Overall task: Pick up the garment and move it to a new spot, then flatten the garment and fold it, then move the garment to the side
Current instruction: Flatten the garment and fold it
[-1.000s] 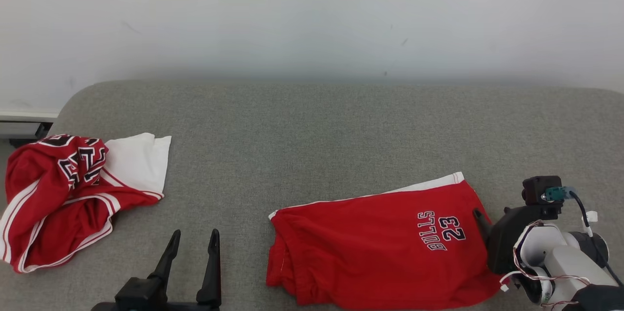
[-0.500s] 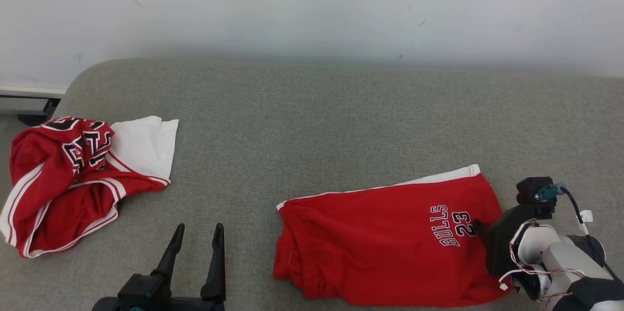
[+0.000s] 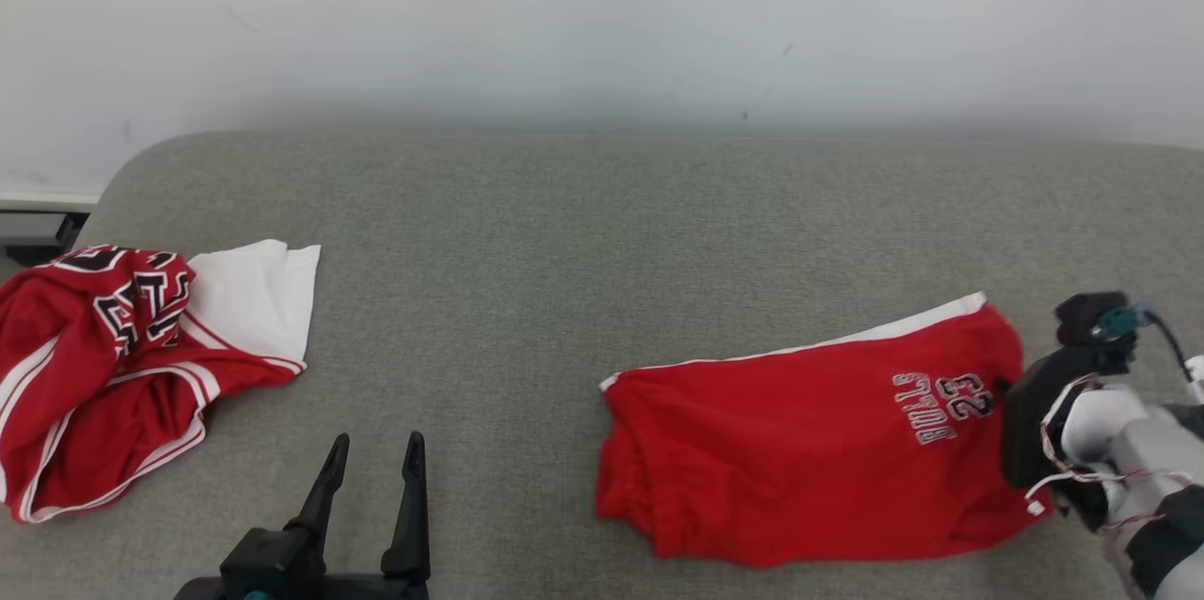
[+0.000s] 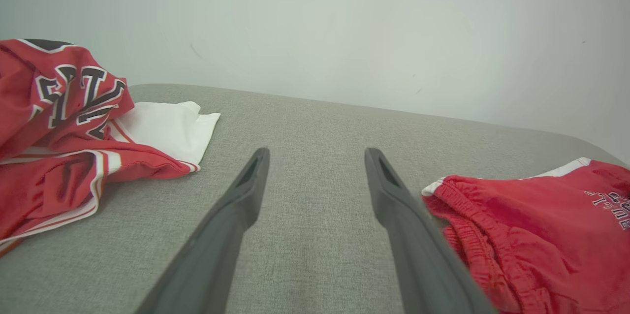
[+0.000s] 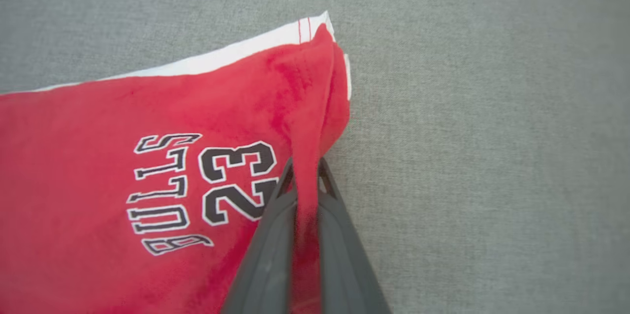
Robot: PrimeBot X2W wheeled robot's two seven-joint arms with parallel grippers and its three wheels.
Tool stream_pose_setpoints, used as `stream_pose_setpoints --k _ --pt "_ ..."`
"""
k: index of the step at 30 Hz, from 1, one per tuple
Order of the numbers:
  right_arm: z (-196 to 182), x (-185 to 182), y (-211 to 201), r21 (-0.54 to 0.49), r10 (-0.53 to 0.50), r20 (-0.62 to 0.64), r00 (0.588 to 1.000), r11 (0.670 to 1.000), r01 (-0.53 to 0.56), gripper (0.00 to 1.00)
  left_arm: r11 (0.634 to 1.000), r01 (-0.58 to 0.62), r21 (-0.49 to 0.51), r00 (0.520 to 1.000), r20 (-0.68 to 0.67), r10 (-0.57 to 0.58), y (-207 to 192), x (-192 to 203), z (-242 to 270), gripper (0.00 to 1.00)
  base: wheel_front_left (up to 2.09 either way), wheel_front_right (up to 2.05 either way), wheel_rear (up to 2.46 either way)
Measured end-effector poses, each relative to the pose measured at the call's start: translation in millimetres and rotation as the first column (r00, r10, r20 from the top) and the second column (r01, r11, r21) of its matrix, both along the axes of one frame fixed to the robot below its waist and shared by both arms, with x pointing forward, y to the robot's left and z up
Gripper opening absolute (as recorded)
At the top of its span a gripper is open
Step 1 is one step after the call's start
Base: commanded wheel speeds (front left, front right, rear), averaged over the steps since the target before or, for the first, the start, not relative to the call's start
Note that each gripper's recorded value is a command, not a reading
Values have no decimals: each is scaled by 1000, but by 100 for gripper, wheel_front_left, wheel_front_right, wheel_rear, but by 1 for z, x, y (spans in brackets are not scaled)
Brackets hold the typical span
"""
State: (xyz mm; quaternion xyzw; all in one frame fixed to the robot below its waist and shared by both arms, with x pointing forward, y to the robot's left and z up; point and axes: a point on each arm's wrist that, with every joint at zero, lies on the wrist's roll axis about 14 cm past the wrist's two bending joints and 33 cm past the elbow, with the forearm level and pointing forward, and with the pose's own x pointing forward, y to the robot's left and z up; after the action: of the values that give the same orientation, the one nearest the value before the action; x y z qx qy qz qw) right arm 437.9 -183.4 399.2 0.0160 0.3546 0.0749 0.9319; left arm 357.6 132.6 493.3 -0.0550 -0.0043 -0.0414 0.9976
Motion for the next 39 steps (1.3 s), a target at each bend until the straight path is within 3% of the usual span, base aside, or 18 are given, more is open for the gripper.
stream_pose_setpoints --k 5,10,12,16,20,27,31,39 --pt "11 2 -14 28 -32 24 999 999 31 0 1000 19 -13 1000 2 -19 -7 3 1 100 0 0 0" --pt "17 1 -1 188 -77 -5 997 979 77 0 999 37 -27 999 -10 -37 -15 4 -1 100 0 0 0" --pt "26 2 14 281 -75 -24 997 956 79 0 999 44 -28 999 -13 -44 -18 4 -1 100 0 0 0" --pt "50 1 50 373 21 -19 1000 928 -12 0 998 45 -33 999 -16 -46 -19 2 -2 100 0 0 0" --pt "73 -5 84 484 103 -14 995 871 -84 0 998 57 -32 998 -18 -57 -23 0 -1 100 0 0 0" --pt "84 -24 116 593 186 -35 982 795 -129 0 998 61 -34 998 -6 -62 -25 -5 3 100 0 0 0" --pt "90 -30 138 618 238 -31 971 768 -169 0 998 53 -33 999 -4 -53 -23 -7 4 100 0 0 0" --pt "83 -36 162 645 271 -53 961 744 -174 0 999 43 -34 999 -21 -44 -20 -9 0 100 0 0 0"
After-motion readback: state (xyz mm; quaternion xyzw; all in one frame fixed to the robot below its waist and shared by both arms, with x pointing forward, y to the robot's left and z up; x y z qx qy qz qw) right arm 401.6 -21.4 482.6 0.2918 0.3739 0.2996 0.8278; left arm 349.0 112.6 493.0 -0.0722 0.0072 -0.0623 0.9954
